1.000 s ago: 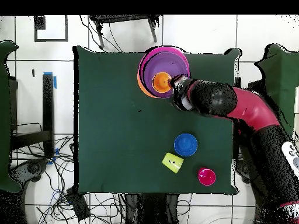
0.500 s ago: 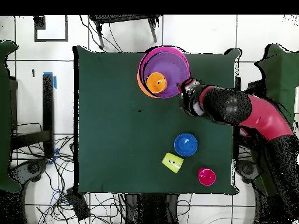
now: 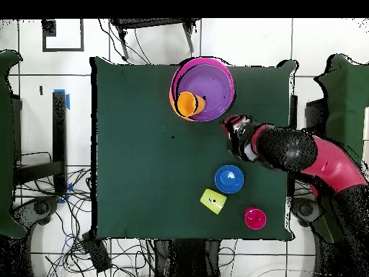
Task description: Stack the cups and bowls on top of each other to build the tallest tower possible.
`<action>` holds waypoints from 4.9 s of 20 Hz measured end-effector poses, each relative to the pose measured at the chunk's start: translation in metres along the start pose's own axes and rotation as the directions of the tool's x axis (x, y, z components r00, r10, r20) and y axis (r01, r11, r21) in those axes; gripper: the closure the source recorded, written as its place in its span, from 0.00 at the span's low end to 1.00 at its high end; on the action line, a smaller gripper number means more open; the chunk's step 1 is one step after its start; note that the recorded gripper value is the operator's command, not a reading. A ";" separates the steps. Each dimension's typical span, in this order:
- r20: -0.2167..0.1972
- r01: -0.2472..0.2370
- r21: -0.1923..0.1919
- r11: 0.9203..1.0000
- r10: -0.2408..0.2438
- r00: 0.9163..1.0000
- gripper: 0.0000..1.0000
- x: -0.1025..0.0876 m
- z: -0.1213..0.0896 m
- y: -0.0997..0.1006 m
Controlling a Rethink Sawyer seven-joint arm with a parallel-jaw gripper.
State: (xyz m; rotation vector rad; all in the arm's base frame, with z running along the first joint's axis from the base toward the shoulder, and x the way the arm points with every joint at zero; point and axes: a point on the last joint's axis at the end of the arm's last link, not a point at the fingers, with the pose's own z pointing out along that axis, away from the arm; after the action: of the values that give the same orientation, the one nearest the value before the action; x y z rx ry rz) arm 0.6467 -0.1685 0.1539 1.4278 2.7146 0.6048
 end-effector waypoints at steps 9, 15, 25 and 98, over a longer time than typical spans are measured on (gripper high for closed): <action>-0.046 0.010 0.022 1.000 -0.009 0.999 0.00 0.027 -0.005 -0.022; -0.065 0.024 0.025 0.999 -0.023 0.998 0.00 0.039 -0.004 -0.022; -0.044 0.072 0.006 0.997 -0.072 0.996 0.00 0.044 -0.001 0.018; 0.016 0.121 -0.145 0.982 -0.120 0.993 0.00 0.050 0.024 0.168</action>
State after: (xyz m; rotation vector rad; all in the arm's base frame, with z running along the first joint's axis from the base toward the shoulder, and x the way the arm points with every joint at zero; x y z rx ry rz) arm 0.7547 -0.0350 0.1973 1.2205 2.6637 0.7705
